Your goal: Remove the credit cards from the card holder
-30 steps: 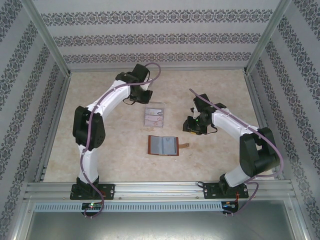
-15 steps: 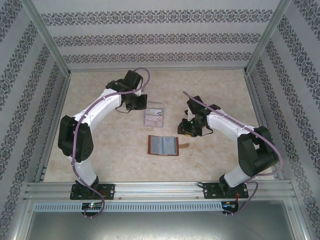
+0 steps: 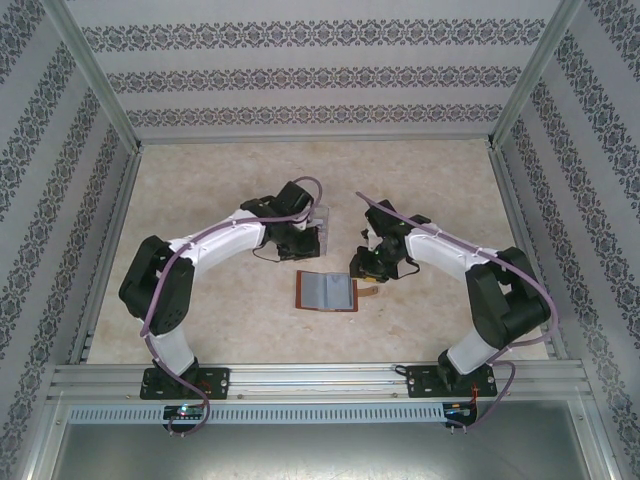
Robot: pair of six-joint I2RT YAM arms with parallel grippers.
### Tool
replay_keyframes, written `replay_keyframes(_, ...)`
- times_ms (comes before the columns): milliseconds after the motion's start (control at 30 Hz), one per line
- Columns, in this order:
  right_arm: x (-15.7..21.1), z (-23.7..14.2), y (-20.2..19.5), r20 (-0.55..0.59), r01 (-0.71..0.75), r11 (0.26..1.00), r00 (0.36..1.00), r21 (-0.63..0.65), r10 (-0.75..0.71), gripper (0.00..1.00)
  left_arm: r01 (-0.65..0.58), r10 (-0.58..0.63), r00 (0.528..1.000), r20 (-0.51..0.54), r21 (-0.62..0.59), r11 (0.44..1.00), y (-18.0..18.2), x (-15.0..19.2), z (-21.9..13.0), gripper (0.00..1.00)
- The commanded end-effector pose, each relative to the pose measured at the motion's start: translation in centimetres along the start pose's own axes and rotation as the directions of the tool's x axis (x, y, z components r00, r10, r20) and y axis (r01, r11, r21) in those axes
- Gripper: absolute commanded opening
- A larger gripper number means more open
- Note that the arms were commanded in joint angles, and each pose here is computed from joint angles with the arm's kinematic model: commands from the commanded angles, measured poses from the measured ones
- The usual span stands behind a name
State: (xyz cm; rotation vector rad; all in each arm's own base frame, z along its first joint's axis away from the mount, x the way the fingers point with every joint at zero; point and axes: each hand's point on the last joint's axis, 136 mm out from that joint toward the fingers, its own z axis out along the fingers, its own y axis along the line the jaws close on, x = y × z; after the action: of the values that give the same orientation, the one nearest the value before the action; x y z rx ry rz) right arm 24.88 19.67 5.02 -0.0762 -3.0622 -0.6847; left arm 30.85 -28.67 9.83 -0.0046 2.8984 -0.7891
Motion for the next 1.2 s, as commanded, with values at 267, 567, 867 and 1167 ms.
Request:
replay_keyframes(267,1.6,2.0,-1.6,-0.065,-0.026,0.998,0.997,0.05,0.029,0.33,0.046,-0.043,0.998,-0.038,0.089,0.995,-3.2,2.0,2.4,0.07)
replay_keyframes(567,1.8,2.7,-2.8,-0.073,-0.019,0.995,0.997,0.094,0.026,0.32,0.058,-0.05,0.995,-0.083,0.098,0.994,-3.8,3.0,3.7,0.06)
replay_keyframes(867,2.2,3.5,-3.6,-0.092,-0.02,0.993,0.995,0.116,0.031,0.3,0.062,-0.041,0.987,-0.154,0.135,0.989,-5.4,4.5,5.8,0.06)
replay_keyframes(1167,2.2,3.5,-3.8,-0.094,-0.022,0.993,0.995,0.117,0.033,0.28,0.072,-0.04,0.979,-0.202,0.156,0.985,-6.1,5.1,7.1,0.1)
